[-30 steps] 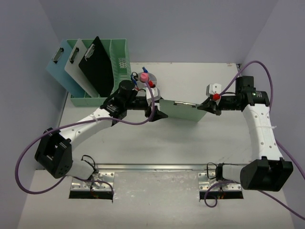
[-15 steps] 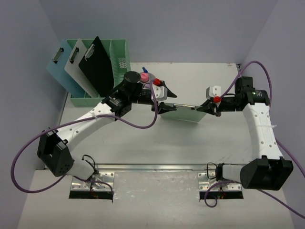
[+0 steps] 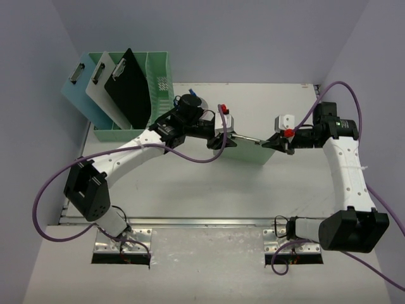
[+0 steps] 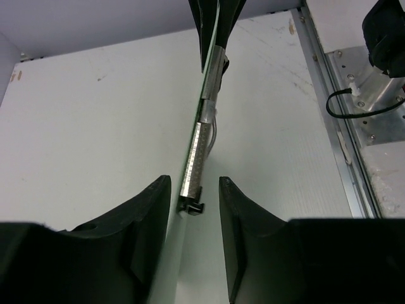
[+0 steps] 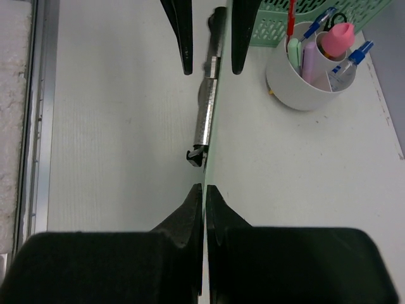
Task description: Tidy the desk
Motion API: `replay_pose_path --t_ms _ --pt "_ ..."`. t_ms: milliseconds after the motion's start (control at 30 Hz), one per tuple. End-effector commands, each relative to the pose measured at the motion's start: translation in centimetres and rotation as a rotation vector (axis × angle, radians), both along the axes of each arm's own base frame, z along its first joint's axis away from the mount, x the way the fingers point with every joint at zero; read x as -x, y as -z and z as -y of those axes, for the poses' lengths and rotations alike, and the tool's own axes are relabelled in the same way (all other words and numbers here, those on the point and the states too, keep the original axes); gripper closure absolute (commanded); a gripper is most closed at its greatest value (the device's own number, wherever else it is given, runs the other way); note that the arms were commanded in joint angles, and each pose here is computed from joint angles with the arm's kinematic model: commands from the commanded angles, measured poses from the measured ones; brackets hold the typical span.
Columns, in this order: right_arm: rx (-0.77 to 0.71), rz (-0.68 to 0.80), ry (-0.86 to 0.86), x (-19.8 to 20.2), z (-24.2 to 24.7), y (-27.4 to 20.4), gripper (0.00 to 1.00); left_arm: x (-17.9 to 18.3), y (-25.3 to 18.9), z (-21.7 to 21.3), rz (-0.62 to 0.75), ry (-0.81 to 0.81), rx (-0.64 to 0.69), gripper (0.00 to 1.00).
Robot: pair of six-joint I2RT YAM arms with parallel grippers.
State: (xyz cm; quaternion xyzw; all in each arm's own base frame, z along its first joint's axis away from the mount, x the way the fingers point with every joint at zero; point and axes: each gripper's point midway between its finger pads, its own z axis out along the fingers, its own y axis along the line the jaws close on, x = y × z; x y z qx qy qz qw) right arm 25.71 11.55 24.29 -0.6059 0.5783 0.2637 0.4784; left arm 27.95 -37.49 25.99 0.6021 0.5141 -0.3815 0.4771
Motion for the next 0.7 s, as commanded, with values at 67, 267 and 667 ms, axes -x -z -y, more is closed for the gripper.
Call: replay_pose_path --t_ms 67,267,667 --pt "-0.040 0.053 -0.030 0.2 -0.7 -1.6 0.99 0.4 -3.1 0.6 0.063 0.036 0.061 0.72" --pt "-0.041 0.045 -0.024 0.2 -0.6 -1.6 0.99 0.8 -3.8 0.5 0.059 0.031 0.084 1.00" --pt "-0.106 0.042 0.181 -2.4 0.5 -4.1 0.02 2.3 -8.2 -2.9 -0.012 -0.143 0.145 1.00"
